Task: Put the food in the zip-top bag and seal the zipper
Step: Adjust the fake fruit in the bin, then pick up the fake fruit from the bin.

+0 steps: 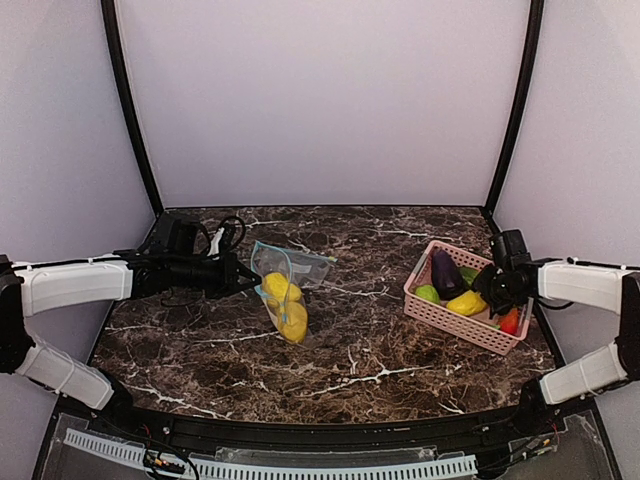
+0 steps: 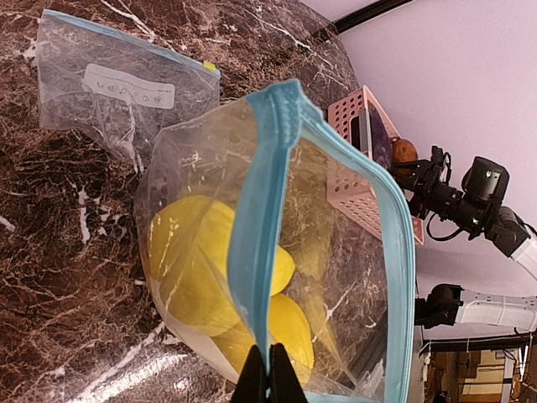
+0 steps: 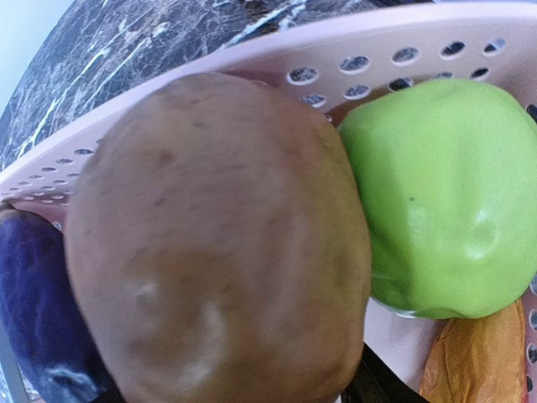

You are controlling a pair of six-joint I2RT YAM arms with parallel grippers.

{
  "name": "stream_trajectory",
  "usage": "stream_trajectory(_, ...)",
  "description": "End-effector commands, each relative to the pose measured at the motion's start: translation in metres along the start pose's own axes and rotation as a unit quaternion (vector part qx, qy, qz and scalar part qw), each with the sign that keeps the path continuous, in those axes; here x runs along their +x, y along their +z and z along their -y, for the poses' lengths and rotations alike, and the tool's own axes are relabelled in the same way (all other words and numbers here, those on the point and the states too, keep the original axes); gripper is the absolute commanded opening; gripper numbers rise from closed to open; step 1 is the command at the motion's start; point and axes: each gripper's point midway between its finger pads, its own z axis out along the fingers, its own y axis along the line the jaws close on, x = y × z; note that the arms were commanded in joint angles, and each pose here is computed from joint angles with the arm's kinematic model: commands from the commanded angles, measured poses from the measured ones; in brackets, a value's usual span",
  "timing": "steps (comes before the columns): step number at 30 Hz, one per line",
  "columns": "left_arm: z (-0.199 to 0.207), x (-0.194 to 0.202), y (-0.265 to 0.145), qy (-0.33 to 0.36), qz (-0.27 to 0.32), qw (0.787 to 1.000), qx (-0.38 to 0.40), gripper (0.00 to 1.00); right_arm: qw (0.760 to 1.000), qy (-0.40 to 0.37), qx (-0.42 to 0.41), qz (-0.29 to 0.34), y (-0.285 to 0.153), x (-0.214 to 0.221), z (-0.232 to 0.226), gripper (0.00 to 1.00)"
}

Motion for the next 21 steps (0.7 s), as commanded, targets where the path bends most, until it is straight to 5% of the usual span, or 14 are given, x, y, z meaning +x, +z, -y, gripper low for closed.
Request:
stream_trajectory(1, 0.006, -0.004, -0.008, 0.012, 0.008, 1.000, 0.004, 0.01, 0.999, 0.004, 0.012, -0.033, 0.010, 0.020, 0.011, 0.64)
stream_trajectory(12, 0.003, 0.000, -0.009, 0.010, -0.001, 1.000, -0.002, 0.01, 0.997, 0.025, 0.015, -0.066, 0.029, 0.038, 0.012, 0.73)
stream_trajectory(21, 0.004, -0.001, -0.011, 0.012, 0.001, 1.000, -0.004, 0.01, 0.999, 0.045, 0.000, -0.026, 0.011, 0.023, 0.009, 0.52)
